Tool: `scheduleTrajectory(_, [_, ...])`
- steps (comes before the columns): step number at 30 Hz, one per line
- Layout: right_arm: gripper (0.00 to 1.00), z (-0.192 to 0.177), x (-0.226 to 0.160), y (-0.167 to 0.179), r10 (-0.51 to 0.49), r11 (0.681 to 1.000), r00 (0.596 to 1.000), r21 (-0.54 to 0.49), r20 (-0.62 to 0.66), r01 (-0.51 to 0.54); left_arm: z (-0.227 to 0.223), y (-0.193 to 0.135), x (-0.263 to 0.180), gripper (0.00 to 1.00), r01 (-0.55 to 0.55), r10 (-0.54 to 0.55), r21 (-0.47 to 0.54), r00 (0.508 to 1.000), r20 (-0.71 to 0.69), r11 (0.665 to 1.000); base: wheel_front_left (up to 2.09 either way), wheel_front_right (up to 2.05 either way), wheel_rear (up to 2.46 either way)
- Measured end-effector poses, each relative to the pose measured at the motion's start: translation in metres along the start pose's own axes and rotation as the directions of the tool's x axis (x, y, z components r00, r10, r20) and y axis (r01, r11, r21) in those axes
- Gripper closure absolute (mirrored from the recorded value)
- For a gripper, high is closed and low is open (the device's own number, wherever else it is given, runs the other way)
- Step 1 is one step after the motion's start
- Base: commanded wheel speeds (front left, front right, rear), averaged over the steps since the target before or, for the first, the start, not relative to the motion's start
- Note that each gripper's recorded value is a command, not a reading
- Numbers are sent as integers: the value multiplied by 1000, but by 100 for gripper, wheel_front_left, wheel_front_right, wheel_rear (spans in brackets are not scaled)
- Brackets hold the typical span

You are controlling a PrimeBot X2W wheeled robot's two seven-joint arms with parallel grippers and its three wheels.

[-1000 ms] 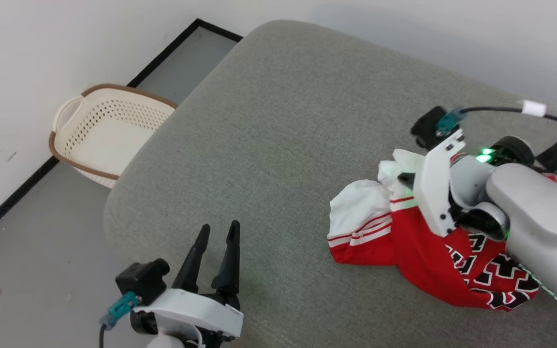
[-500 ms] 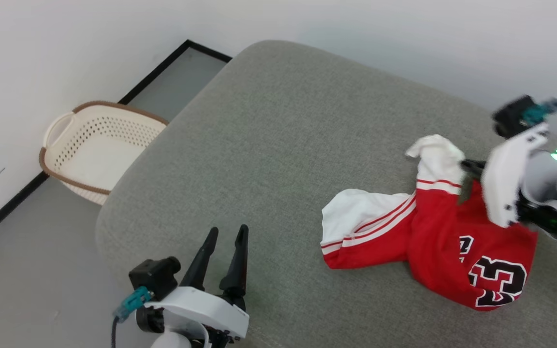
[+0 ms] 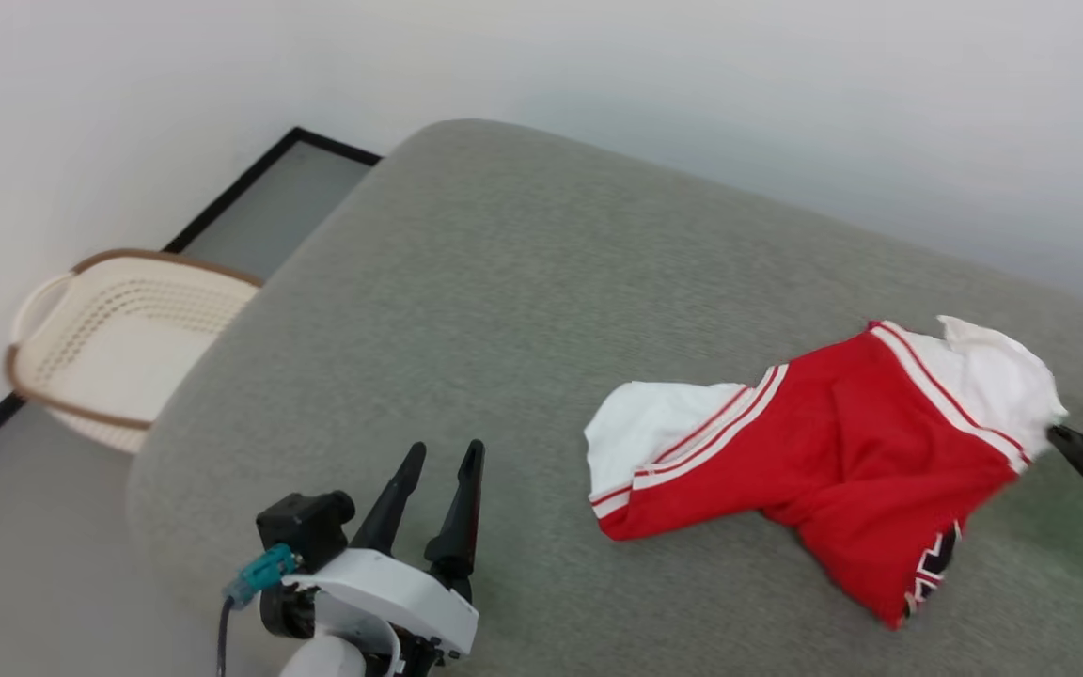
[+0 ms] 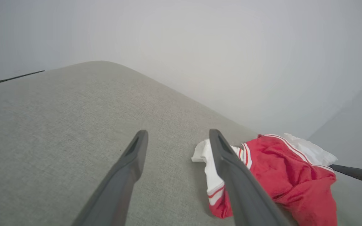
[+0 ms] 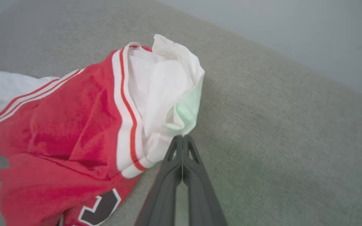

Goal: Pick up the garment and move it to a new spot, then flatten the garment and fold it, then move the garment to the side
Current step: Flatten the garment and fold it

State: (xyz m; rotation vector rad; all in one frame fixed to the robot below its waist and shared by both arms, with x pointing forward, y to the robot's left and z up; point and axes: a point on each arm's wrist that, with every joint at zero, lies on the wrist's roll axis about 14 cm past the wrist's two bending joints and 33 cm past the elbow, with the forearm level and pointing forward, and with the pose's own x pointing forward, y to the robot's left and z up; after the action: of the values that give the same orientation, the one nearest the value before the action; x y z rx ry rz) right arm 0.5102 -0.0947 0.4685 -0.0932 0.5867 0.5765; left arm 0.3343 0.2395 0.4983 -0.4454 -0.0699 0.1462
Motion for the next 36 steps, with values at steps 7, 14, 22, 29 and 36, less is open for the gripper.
scheduleTrajectory(7, [100, -40, -28, -47, -123, 988, 992, 96, -22, 125, -9, -20, 16, 0, 67, -67, 4, 997, -32, 998, 0, 0, 0])
scheduleTrajectory(14, [100, -85, -52, -78, -219, 956, 973, 183, -73, 229, -21, -33, 26, 0, 113, -112, 6, 991, -66, 994, 0, 0, 0])
scheduleTrajectory(22, [100, -133, -72, -86, -264, 923, 955, 252, -136, 291, -29, -44, 33, 0, 147, -146, 4, 985, -93, 989, 0, 0, 0])
scheduleTrajectory(29, [100, -149, -76, -80, -273, 909, 950, 283, -154, 307, -34, -53, 36, 0, 179, -177, 7, 978, -114, 984, 0, 0, 0])
scheduleTrajectory(36, [0, -144, -77, -76, -281, 917, 946, 245, -160, 314, -38, -60, 35, 0, 207, -203, 18, 969, -138, 978, 0, 0, 0])
